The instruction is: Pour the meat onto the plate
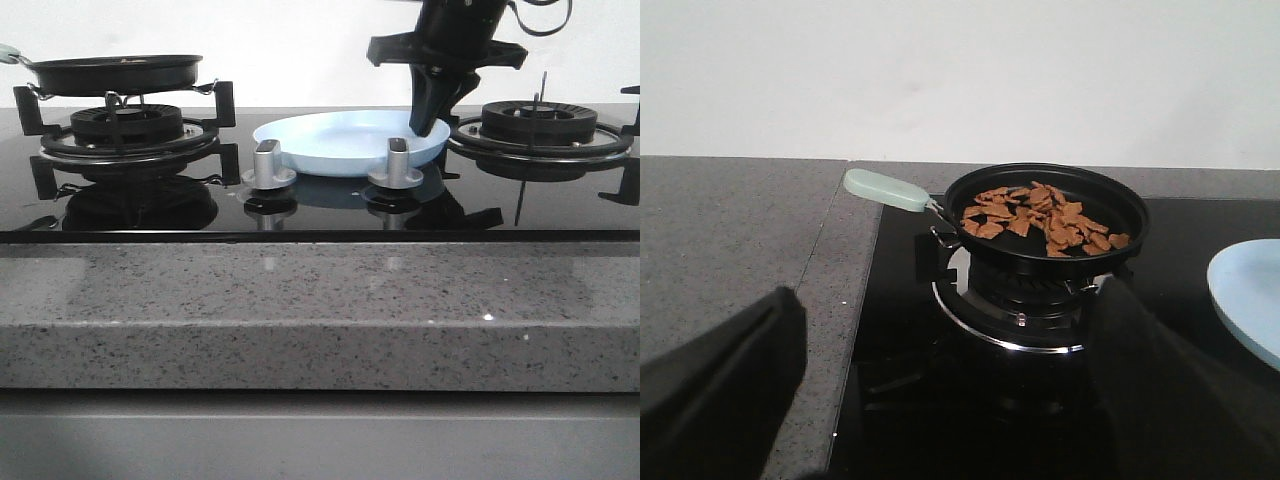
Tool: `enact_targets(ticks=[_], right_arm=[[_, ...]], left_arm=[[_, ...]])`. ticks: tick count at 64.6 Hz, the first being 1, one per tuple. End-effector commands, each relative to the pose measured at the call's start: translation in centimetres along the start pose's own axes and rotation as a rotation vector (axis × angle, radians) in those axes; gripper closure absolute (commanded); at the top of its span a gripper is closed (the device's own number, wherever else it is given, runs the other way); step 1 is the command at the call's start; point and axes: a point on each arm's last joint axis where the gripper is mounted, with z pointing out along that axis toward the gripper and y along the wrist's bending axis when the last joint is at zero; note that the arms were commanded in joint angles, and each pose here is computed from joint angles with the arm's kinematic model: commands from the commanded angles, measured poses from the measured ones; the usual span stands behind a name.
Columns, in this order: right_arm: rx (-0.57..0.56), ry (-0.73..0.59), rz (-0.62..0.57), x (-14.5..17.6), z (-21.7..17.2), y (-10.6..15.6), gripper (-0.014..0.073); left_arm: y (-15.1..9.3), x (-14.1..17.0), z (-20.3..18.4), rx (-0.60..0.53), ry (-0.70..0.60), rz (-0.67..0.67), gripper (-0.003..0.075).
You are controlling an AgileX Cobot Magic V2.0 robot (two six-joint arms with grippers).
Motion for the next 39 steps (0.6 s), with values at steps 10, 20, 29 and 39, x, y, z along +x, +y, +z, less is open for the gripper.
enact_targets(ticks=[10, 20, 29, 39], right_arm=[[0.010, -0.117, -0.026, -1.6, -8.2, 0.4, 0.0655], [-0.016, -0.153, 0.021, -1.5, -10.7, 0.9, 0.0655], [-0.078, -0.194, 0.024, -1.4, -12.9, 1.7, 0.0655], [-0.152, -0.203, 0.034, -0.6, -14.8, 2.9, 0.0655]], left_arm=[[-0.1, -2.0, -0.2, 0.002, -0.123, -0.008, 0.0158], [-0.1, -2.0, -0.2, 0.002, -0.123, -0.008, 0.0158], [-0.1, -2.0, -0.2, 0.002, -0.123, -0.008, 0.0158], [-0.1, -2.0, -0.2, 0.002, -0.123, -0.008, 0.0158]])
